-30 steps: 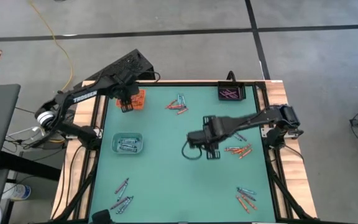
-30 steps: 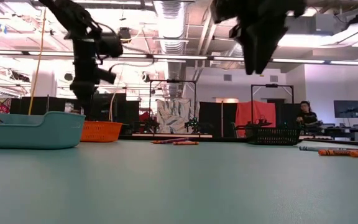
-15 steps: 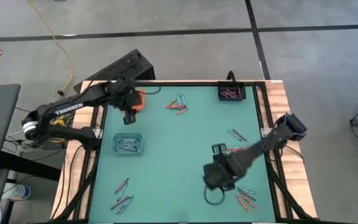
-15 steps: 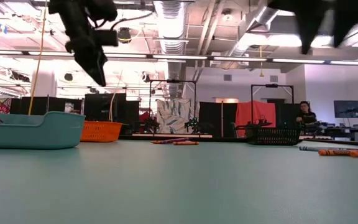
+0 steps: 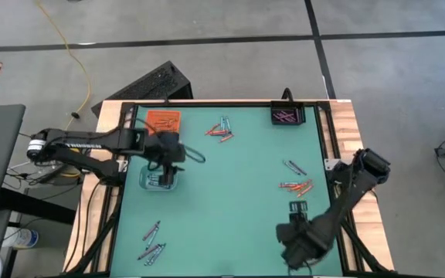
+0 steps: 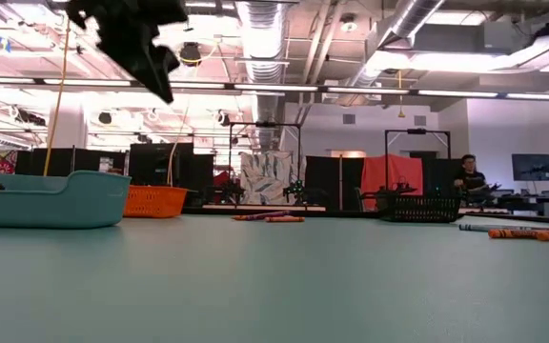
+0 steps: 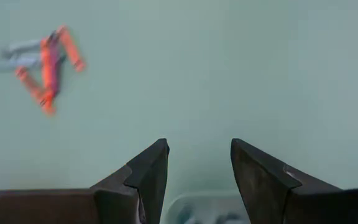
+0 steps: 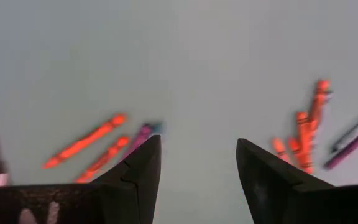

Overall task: Sort crayons
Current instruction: Put the orange crayon into the orange basket

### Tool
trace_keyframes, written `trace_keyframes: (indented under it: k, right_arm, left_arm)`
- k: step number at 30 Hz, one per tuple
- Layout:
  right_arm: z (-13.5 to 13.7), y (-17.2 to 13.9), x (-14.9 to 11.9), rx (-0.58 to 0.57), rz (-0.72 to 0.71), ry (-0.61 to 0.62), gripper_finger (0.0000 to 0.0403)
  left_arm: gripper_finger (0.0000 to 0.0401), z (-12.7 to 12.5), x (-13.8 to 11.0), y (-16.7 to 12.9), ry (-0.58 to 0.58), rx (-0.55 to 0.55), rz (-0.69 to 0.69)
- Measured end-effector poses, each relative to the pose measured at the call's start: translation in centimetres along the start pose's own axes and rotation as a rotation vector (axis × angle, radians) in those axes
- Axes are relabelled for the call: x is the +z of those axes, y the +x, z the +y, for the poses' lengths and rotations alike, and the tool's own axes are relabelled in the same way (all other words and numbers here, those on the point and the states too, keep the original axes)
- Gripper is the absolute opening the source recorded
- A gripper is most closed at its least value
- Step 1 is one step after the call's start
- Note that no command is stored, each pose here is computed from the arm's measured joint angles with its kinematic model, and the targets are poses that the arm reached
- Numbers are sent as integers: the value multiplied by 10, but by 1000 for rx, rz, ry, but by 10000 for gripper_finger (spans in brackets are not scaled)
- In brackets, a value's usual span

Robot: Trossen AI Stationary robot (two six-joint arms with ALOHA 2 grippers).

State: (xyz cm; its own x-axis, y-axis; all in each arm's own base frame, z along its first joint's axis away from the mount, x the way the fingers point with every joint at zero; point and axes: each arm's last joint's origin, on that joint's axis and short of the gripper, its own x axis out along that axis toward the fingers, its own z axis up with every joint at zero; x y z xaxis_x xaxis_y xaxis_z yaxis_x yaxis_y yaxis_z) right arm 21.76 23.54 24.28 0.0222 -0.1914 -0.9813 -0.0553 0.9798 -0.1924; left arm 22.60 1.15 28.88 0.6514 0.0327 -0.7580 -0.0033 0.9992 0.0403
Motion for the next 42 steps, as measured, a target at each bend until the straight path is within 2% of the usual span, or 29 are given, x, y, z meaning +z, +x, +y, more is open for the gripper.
trace_keyframes:
  k: [8,14,18,24,28,32,42]
  right_arm:
    - [41,-6,-24,126,-118,167,200]
    - [57,4,-37,191,-146,332,200]
    - [62,9,-45,199,-137,432,200]
    - [70,19,-57,214,-146,586,194]
    - [87,27,-60,262,-161,607,179]
    - [105,39,-59,311,-169,590,160]
    - [119,53,-65,220,-147,598,130]
  left_arm:
    - [165,-64,20,16,76,-75,-164]
    - [165,-112,27,64,215,-147,-225]
    - [165,-132,28,98,279,-152,-266]
    - [165,-143,30,140,346,-139,-260]
    - [165,-146,37,157,390,-125,-267]
    - [165,-146,49,165,408,-119,-295]
    - [165,-141,70,160,385,-152,-432]
